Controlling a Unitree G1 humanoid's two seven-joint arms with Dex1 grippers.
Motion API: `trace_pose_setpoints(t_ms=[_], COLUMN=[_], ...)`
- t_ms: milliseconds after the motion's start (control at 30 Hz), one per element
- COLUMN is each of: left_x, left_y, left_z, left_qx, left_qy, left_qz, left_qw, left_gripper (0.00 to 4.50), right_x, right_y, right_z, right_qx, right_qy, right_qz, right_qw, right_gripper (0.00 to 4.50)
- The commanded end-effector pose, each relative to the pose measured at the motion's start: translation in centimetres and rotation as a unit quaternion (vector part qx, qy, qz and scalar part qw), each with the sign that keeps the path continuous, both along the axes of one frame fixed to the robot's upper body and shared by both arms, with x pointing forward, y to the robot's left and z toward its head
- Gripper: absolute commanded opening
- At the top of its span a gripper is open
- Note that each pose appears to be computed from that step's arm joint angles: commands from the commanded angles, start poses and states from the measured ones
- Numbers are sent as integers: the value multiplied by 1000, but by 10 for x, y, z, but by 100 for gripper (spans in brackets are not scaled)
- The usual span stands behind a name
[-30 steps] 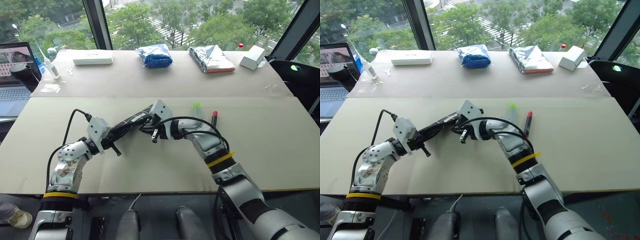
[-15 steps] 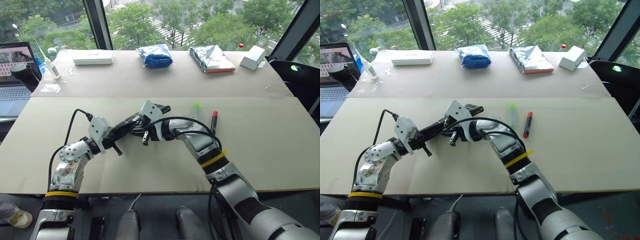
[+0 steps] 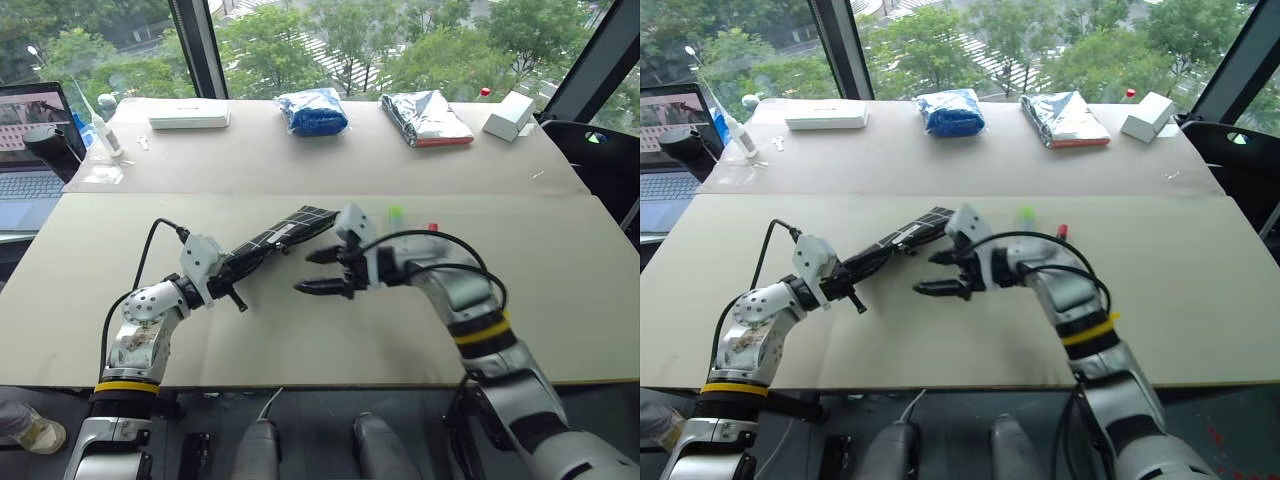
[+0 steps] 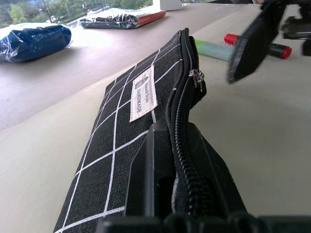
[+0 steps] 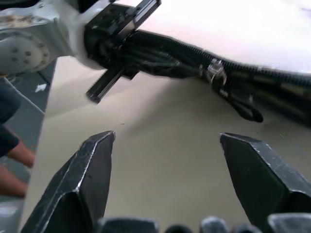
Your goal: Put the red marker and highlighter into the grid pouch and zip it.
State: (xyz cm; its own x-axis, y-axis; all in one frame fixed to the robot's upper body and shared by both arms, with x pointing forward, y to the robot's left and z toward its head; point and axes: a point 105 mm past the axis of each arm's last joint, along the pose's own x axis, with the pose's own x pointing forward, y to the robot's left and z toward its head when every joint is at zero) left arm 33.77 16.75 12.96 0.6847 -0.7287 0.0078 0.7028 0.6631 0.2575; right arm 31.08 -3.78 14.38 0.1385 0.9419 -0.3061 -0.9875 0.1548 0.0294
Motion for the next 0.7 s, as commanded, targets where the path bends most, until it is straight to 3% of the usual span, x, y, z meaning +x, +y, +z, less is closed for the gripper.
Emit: trace_pose_setpoints(t_ms=[33,100,167,200,300,367,533,700], left_x=[-3,-3,-5,-6,-7,-6,-3,-2], left_y=[-5,-5,-6,-7,-8,-9,-13,-14], left_z=[11,11,9,8,7,6,5,4], left_qx=[-3,-3,-1,0,-1,-2,-7,-9], left_qy=[-25,-25,-23,-21,-20,-19,-17,-18], left_qz=[-11,-12,-14,-16,-19,-19,-23,-23], left_qw=[1000,1000,1000,1000,1000,1000,1000,1000], left_gripper=[0,0,0,0,0,0,0,0], right_x=[-23,-15,18,46,85,91,94,92], right_y=[-18,-39,-67,-95,-151,-170,-187,-187], right_z=[11,13,28,41,60,57,30,17], right_qx=[3,-8,-12,-12,-16,-29,-55,-63], right_qy=[-38,-61,-108,-133,-157,-155,-132,-100], right_qz=[29,-19,-139,-249,-434,-485,-549,-578], right_qw=[999,998,984,959,887,860,824,807], right_gripper=[362,362,362,362,362,362,362,362])
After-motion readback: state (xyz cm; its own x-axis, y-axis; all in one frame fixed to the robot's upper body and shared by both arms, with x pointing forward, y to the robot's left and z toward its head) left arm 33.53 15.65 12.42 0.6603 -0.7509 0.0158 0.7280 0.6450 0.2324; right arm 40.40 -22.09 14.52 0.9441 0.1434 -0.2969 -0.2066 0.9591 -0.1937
